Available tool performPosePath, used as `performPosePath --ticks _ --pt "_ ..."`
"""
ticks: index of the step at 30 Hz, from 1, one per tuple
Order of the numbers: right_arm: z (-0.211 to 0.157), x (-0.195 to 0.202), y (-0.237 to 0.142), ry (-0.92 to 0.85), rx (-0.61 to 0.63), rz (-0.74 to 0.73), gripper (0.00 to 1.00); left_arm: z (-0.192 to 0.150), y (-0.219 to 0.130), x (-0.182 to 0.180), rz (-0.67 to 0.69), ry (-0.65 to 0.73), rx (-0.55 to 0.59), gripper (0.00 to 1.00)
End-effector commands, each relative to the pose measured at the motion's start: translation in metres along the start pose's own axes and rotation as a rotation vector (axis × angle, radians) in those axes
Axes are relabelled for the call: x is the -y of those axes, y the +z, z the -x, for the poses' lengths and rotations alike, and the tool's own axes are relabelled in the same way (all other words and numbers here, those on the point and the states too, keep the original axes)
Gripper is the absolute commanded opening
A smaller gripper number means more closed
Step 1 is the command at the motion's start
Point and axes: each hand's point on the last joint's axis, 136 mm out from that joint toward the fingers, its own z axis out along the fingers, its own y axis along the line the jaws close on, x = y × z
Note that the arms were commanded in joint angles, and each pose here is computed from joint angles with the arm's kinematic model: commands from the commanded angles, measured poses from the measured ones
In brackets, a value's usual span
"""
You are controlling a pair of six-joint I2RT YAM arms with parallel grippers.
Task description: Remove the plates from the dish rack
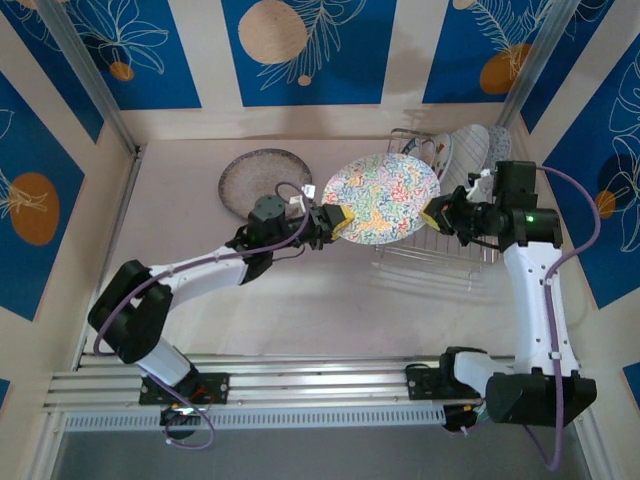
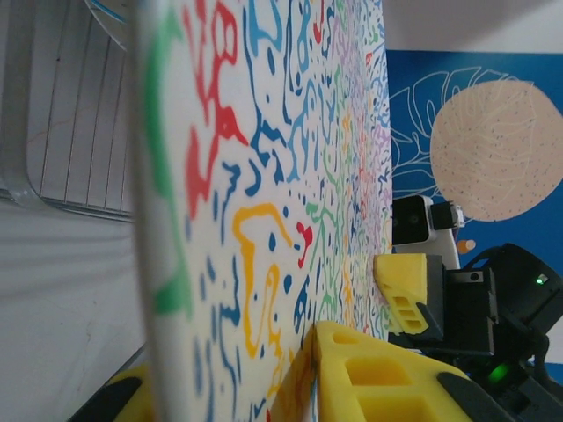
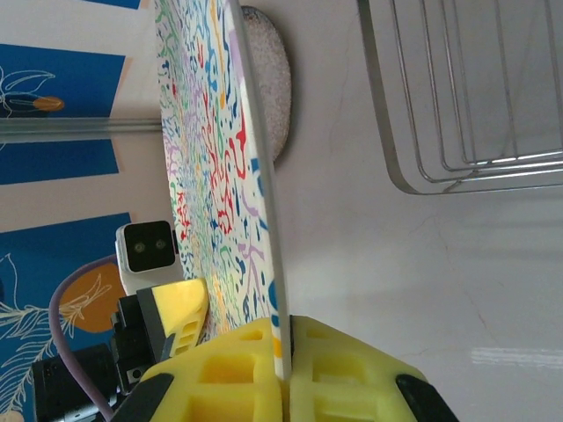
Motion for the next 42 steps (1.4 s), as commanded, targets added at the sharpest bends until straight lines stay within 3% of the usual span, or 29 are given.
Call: performPosePath --ticks 1,10,14,19,26,32,42 --pt "0.001 -0.022 0.005 -0.048 -0.025 0.086 0.07 0.015 -0.017 0.017 -0.047 0.025 0.053 0.19" --pt "-0.001 -0.056 0.045 -0.086 -0.091 0.089 0.38 0.053 -0.058 0.023 -0.050 0.040 0.154 0.16" --pt "-0.002 -0.075 0.066 -0.110 -0.128 0.081 0.49 0.071 -0.078 0.026 -0.055 0.048 0.207 0.09" --pt "-0.005 -0.093 0.094 -0.140 -0.179 0.076 0.52 0.094 -0.099 0.033 -0.087 0.052 0.281 0.02" --pt "0.003 -0.099 0.108 -0.151 -0.152 0.018 0.55 0.126 -0.131 0.042 -0.124 0.053 0.398 0.01" --pt "0.010 -0.105 0.088 -0.220 -0.042 0.017 0.56 0.152 -0.160 0.038 -0.113 0.064 0.490 0.01" --pt "-0.004 -0.138 0.039 -0.441 0.109 0.245 0.61 0.190 -0.191 -0.004 -0.004 0.088 0.618 0.02"
